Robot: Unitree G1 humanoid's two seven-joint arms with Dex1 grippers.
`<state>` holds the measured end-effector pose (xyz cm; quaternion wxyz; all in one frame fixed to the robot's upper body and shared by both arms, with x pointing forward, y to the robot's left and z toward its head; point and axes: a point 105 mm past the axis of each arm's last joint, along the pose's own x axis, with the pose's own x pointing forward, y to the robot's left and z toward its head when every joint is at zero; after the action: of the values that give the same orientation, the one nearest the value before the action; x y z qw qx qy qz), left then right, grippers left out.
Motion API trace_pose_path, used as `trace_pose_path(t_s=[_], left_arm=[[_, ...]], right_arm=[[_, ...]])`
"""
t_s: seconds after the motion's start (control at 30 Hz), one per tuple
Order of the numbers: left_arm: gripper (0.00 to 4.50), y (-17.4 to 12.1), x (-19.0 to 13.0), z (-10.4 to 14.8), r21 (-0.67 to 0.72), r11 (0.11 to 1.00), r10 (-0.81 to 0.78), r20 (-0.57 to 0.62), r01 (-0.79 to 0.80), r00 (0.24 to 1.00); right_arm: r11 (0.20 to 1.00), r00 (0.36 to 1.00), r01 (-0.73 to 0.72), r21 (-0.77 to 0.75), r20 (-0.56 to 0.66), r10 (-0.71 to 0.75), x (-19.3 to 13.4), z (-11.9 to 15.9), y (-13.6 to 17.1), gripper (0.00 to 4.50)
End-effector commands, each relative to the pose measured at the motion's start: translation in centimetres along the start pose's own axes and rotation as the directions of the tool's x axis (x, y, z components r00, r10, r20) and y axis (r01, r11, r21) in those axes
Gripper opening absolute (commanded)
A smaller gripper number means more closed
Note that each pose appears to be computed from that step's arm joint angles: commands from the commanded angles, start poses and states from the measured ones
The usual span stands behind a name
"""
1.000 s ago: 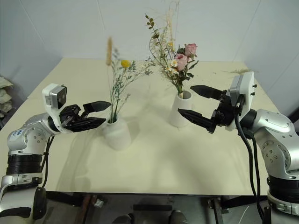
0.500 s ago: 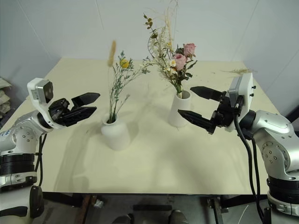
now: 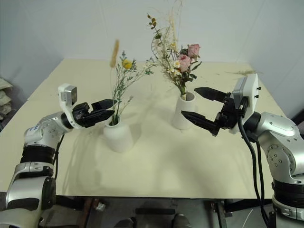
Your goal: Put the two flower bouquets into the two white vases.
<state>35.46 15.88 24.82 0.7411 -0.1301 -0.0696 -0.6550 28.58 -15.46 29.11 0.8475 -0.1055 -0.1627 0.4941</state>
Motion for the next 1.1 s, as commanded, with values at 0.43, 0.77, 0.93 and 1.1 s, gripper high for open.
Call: trace_pose_path(t_s=[0.43,0.77,0.93,1.1], left_arm=[[4.46,-5.1,-1.2,3.0,0.011,0.984,-0.180,-0.038,0.180,0.983],[4.46,-3.1,-4.6,3.2,0.257,0.955,0.158,-0.027,-0.146,0.987],[4.46,-3.2,-6.0,3.9,0.377,0.901,0.249,-0.041,-0.216,0.968],[4.46,-3.7,-7.5,4.0,0.429,0.861,0.345,-0.098,-0.273,0.933]], right_arm=[[0.998,0.999,0.019,-0.057,0.029,-0.018,-0.6,1.4,0.0,4.50],[0.999,0.999,0.003,-0.042,0.034,-0.001,-0.2,1.0,-0.2,4.50],[0.999,1.000,0.004,-0.048,0.016,-0.003,-0.8,0.9,-0.7,4.50],[0.998,0.998,-0.003,-0.057,-0.070,0.000,-2.3,0.2,-0.8,4.50]])
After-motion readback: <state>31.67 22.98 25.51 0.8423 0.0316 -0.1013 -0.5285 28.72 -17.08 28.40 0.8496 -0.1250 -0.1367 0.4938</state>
